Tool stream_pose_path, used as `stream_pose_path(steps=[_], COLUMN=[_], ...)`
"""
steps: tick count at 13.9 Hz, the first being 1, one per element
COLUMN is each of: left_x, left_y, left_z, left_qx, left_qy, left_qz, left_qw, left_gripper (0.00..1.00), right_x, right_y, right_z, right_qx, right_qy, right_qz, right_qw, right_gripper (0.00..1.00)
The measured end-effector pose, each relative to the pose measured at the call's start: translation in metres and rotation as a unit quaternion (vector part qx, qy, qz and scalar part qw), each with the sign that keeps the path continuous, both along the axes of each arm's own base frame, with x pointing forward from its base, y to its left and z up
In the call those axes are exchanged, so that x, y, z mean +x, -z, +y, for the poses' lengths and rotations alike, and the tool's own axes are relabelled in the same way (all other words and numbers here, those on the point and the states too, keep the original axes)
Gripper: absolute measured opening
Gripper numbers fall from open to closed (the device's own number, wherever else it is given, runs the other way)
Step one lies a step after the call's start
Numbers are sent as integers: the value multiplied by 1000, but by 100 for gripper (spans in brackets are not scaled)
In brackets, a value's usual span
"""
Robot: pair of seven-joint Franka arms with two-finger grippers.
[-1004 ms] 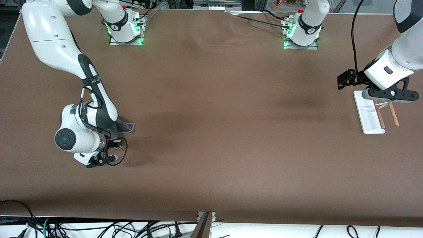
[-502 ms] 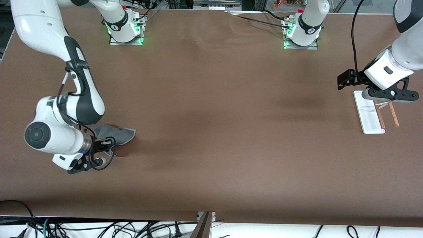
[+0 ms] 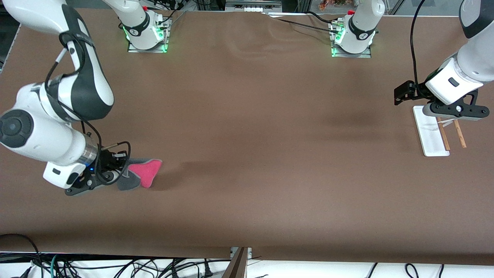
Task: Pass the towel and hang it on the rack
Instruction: 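Lift the towel with the right gripper while the left gripper moves out, then carry the towel toward the left gripper while the left gripper approaches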
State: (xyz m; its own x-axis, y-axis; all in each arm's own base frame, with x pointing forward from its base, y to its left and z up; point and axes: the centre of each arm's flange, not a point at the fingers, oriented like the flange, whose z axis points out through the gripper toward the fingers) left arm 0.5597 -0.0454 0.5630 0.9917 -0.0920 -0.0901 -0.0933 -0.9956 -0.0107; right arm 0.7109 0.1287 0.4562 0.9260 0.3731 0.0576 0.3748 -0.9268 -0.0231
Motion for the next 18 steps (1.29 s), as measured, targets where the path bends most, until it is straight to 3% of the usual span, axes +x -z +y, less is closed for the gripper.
stream_pose_path(steps=[3,10,12,15,18], left_x=[2,29,34,40,45], left_y=[8,97,117,131,144], left_z=[0,-14,-36,-72,-84], left_qx=[0,-7,-29,-76,-169], left_qy=[0,14,27,66,123], left_qz=[10,86,102,93,90], left_qw=[1000,996,994,991,974], left_gripper=[100,100,100,100,100], right_x=[-10,-50,-68,-96,-122], right_y=[-19,-59,-66,-72,-79], right_z=[29,138,176,235,286], right_qx=[12,71,88,105,126], right_qy=[-1,-19,-16,-19,-14], right_qz=[-8,-14,-8,-15,-29], right_qw=[1000,997,996,994,991], right_gripper=[2,2,2,2,2])
